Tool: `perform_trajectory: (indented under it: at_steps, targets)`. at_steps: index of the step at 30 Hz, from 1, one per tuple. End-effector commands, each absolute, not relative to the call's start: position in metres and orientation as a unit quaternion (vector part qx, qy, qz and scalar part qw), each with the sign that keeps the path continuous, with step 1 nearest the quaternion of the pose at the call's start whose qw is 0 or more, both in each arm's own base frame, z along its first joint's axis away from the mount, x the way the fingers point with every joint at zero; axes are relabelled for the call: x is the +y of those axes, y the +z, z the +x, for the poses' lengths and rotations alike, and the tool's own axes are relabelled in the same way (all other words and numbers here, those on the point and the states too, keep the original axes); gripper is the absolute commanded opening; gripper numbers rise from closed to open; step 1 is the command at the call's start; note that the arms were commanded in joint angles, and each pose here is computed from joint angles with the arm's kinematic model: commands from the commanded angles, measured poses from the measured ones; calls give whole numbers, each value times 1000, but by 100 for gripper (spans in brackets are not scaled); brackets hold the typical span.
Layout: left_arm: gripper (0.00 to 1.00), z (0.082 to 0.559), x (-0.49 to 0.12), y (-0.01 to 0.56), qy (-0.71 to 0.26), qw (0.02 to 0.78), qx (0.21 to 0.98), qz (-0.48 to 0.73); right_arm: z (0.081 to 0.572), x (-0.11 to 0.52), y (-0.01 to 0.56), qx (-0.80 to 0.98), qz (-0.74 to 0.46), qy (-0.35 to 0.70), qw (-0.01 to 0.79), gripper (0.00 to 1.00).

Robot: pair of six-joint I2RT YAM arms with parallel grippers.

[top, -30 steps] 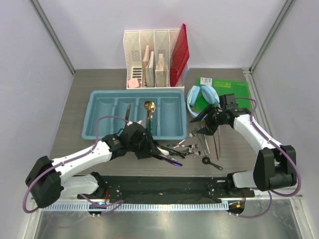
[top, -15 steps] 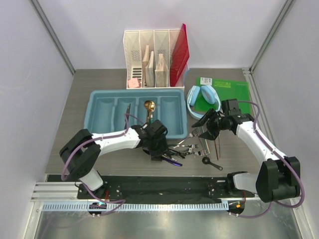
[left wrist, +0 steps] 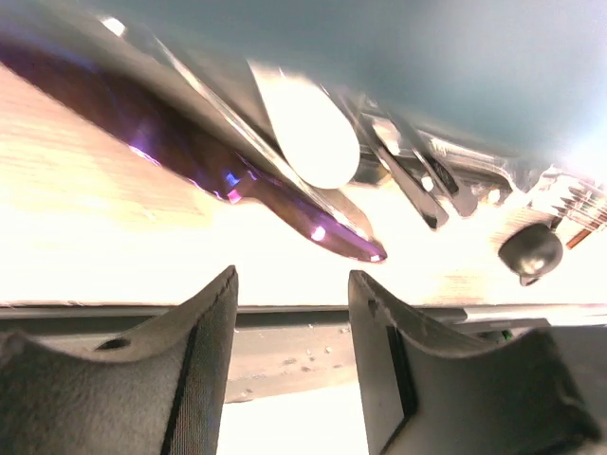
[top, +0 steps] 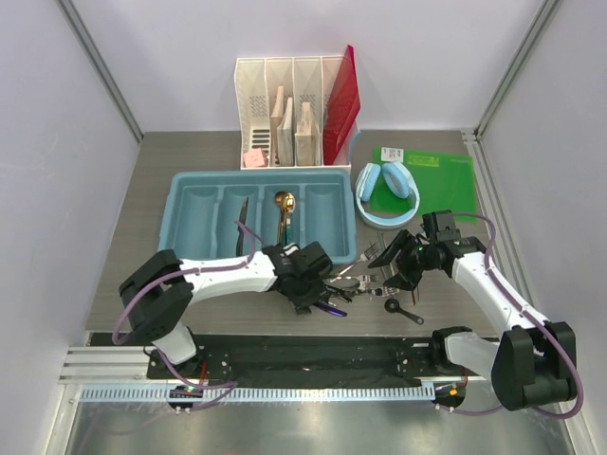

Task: Sort the eating utensils into containers
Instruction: Pick up the knife at the center of the board.

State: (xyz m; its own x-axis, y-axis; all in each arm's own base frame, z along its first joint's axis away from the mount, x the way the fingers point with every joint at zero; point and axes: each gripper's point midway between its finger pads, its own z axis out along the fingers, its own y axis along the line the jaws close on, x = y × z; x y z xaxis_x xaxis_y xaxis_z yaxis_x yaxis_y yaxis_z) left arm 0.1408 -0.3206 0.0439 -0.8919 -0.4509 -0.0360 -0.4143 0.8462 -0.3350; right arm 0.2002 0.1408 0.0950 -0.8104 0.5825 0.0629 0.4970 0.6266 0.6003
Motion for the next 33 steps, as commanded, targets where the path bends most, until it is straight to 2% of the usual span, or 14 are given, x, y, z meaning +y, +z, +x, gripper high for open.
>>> perform_trajectory:
  at_steps: [1,5,10,28,33]
  targets:
    - [50,134,-327,42,-123,84,956,-252,193,136,97,906,282,306,82,66]
    - [45,126,-330,39,-119,106,946,-282,187,135,97,911,265,304,89,66]
    - [45,113,-319,33,-101,132,935,-313,177,133,93,916,255,296,84,66]
    - [45,143,-309,38,-61,242,917,-311,170,135,86,925,237,286,79,66]
    - [45,145,-314,37,-55,245,920,-302,170,137,88,926,231,288,79,66]
